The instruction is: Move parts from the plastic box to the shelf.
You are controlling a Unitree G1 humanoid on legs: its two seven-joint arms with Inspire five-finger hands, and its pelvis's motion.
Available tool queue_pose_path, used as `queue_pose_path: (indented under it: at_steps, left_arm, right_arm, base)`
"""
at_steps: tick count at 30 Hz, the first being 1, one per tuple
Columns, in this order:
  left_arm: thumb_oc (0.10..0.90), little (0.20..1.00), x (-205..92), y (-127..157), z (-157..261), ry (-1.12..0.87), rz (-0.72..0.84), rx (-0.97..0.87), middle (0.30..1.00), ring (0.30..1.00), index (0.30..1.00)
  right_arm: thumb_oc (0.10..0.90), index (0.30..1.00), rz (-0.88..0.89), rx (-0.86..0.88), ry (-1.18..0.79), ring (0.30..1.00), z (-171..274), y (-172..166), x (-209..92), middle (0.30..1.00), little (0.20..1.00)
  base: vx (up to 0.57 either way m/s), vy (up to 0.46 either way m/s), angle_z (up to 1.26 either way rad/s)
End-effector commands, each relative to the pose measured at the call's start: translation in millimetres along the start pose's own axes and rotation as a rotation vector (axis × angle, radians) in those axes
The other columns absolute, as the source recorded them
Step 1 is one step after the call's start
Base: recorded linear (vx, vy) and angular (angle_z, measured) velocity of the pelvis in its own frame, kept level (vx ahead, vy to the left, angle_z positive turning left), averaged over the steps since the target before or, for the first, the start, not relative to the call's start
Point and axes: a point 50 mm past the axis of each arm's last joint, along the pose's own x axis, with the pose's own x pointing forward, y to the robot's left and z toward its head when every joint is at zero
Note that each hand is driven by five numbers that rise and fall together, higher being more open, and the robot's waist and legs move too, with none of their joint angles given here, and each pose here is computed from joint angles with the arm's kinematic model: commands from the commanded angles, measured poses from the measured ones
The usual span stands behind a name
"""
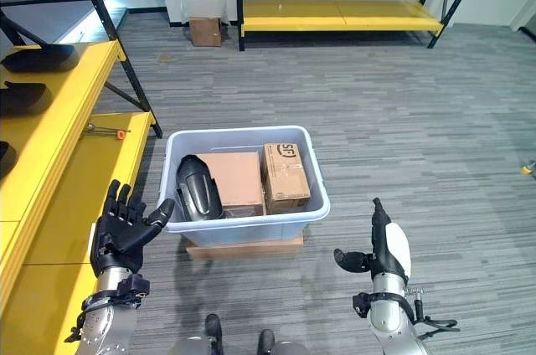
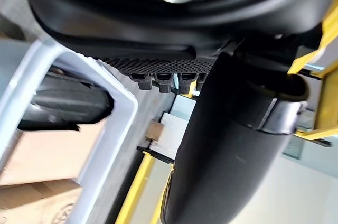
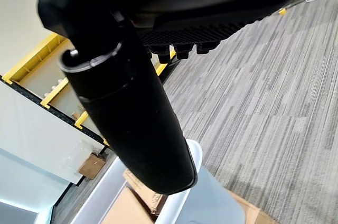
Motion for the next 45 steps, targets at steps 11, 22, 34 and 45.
queue_pose_path:
  at_steps: [11, 22, 34, 45]
  left_arm:
    - [0.9, 1.0, 9, -25, 42, -0.217, -0.202, -0.04, 1.0, 1.0, 1.0]
    - [0.9, 1.0, 11, -24, 42, -0.209, -0.228, -0.022, 1.0, 1.0, 1.0]
    - [0.9, 1.0, 16, -22, 21, -0.037, -0.263, -0.037, 1.0, 1.0, 1.0]
    - [0.9, 1.0, 26, -35, 29, -0.092, -0.297, 0.023, 1.0, 1.0, 1.0]
  right_arm:
    - [0.9, 1.0, -0.119, 0.047, -0.277, 1.0, 46, -23, 13, 1.0, 1.0]
    - [0.9, 1.0, -0.147, 0.085, -0.438, 1.0, 74, -28, 14, 1.0, 1.0]
    - [0.9, 1.0, -0.037, -0.037, -0.661, 1.0, 117, -9, 22, 1.0, 1.0]
    - [0.9, 1.0, 0.116, -0.135, -0.792, 1.0, 137, 2, 23, 1.0, 1.0]
  base:
    - [0.12, 0.078, -0.07]
    - [0.09, 0.06, 0.02]
    - [0.05, 0.138, -0.02]
    - [0.1, -0.232, 0.05]
